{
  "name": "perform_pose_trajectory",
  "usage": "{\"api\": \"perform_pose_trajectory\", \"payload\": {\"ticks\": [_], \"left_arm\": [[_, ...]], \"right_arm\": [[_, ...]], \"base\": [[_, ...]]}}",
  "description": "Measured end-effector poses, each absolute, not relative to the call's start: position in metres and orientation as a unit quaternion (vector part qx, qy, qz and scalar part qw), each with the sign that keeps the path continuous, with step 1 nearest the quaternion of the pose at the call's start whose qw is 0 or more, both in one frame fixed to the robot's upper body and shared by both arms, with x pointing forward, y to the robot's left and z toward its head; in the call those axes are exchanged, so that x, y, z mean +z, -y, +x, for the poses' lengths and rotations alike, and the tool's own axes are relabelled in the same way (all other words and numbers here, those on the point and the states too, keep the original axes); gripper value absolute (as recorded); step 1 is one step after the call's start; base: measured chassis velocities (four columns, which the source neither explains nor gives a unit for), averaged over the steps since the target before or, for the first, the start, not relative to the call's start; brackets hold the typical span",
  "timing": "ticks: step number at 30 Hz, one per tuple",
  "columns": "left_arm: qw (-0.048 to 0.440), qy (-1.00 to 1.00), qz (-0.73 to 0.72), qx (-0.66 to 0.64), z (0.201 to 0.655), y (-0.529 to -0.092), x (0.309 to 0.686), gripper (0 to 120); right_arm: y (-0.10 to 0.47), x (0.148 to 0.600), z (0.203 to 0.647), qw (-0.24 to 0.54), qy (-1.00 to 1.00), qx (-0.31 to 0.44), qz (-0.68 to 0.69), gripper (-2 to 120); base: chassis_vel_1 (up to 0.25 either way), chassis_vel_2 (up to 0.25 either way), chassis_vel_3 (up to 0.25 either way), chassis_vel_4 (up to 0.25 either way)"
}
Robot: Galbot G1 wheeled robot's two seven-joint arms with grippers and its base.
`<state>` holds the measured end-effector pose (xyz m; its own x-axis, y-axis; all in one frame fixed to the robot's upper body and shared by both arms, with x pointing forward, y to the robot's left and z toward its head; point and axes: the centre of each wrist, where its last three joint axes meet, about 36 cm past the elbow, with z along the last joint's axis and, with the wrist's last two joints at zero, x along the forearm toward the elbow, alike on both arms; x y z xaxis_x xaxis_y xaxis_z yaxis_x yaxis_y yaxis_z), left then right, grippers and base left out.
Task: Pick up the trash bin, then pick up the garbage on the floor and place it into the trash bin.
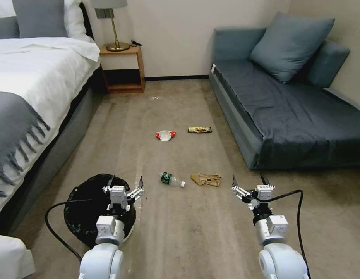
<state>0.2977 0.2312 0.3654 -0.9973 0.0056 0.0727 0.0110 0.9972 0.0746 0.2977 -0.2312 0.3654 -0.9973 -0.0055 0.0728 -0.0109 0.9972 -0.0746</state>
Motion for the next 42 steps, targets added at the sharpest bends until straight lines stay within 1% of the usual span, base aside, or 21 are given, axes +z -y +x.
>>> {"api": "perform_pose_trajectory", "payload": {"ticks": [28,31,34,35,38,40,42], "left_arm": [[0.036,0.999,0.002,-0.035,0.296,-0.234,0.368,100],[0.021,0.999,0.038,-0.023,0.290,-0.247,0.386,100],[-0.002,0.995,0.100,-0.002,0.277,-0.267,0.420,100],[-0.002,0.995,0.100,-0.002,0.277,-0.267,0.420,100],[-0.027,0.987,0.157,0.019,0.260,-0.284,0.457,100],[-0.031,0.986,0.164,0.022,0.258,-0.286,0.463,100],[-0.045,0.980,0.192,0.032,0.247,-0.292,0.485,100]], "right_arm": [[0.231,0.365,0.298,0.037,0.999,0.037,0.004,100],[0.226,0.369,0.293,0.041,0.999,0.034,0.008,100],[0.201,0.389,0.270,0.060,0.998,0.013,0.025,100],[0.201,0.389,0.270,0.060,0.998,0.013,0.025,100],[0.177,0.416,0.243,0.082,0.996,-0.014,0.040,100],[0.173,0.421,0.239,0.086,0.995,-0.019,0.042,100],[0.161,0.440,0.223,0.100,0.993,-0.037,0.049,100]], "base": [[0.000,0.000,0.000,0.000],[0.000,0.000,0.000,0.000],[0.000,0.000,0.000,0.000],[0.000,0.000,0.000,0.000],[0.000,0.000,0.000,0.000],[0.000,0.000,0.000,0.000],[0.000,0.000,0.000,0.000]]}}
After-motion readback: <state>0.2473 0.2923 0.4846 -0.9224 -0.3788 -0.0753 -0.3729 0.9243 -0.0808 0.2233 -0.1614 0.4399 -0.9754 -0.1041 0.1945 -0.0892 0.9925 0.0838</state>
